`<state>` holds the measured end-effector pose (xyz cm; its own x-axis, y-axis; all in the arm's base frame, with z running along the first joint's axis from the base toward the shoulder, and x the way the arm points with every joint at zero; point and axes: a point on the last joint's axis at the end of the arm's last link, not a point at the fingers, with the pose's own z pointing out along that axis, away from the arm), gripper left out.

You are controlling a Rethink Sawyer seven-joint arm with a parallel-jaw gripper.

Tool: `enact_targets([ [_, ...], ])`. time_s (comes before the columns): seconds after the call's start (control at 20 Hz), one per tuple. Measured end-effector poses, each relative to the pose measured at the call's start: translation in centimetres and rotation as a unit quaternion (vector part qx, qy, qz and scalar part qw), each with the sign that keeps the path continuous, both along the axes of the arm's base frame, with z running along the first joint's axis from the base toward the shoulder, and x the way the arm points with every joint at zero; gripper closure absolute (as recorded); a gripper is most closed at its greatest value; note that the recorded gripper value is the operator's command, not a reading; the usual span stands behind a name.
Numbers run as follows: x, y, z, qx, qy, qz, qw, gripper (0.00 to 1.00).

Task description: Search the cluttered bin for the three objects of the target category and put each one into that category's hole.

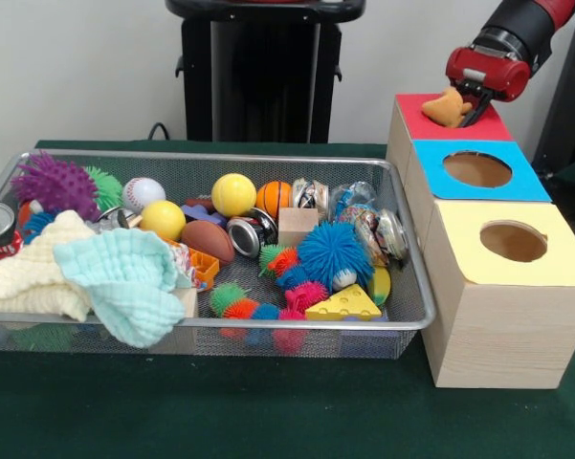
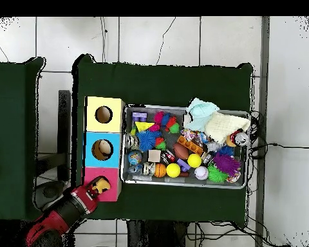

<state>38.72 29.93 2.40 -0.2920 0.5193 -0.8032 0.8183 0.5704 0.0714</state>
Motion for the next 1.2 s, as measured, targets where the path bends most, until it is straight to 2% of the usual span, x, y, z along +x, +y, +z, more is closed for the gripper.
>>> enact_targets([
  [0.65,0.05,0.03,0.08,0.003,0.001,-0.002,1.0,0.0],
  [1.2,0.24,-0.04,0.66,0.022,0.011,-0.013,0.9996,0.0],
])
